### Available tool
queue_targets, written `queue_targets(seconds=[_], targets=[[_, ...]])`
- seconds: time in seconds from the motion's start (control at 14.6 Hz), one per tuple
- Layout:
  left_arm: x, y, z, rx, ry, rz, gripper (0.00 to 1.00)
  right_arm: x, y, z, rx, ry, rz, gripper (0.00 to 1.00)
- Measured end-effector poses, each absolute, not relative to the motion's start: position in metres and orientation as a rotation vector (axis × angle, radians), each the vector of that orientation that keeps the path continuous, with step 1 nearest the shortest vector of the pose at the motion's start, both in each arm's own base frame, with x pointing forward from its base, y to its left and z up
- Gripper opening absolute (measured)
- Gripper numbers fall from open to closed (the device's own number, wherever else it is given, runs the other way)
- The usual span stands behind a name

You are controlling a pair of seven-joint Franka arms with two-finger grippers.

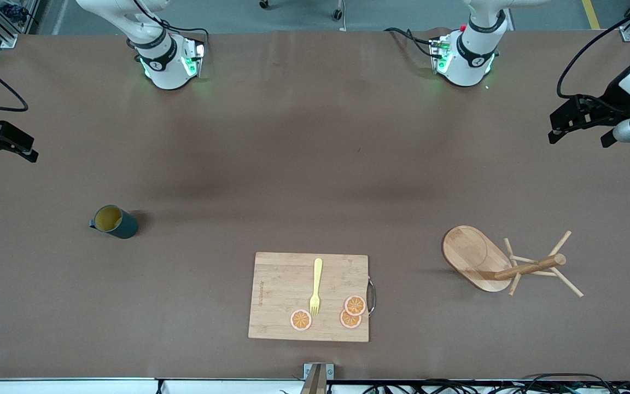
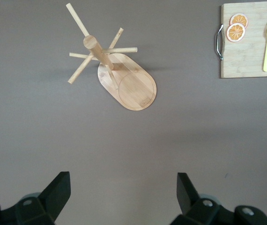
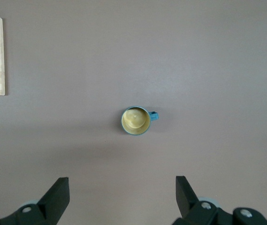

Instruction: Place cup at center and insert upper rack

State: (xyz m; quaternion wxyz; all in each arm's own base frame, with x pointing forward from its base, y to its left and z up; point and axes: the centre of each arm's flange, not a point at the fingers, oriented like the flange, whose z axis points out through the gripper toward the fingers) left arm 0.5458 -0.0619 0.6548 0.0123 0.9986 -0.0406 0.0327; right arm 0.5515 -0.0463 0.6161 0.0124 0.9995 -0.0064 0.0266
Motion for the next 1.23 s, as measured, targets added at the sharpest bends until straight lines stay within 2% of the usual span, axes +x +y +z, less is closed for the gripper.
queue_targets(seconds=[0.55,0.96,1.23], targets=[[0.546,-0.062,0.655,3.113,-0.126,0.104,1.0,0.55,-0.046,0.614,3.117,-0.019,0.057,1.0],[0.546,-0.062,0.655,3.113,-0.126,0.104,1.0,0.548,-0.047,0.593,3.122,-0.003,-0.098,1.0],[0.546,-0.062,0.655,3.113,-0.126,0.105,1.0,0.561,-0.046,0.548,3.116,0.023,-0.251,1.0]])
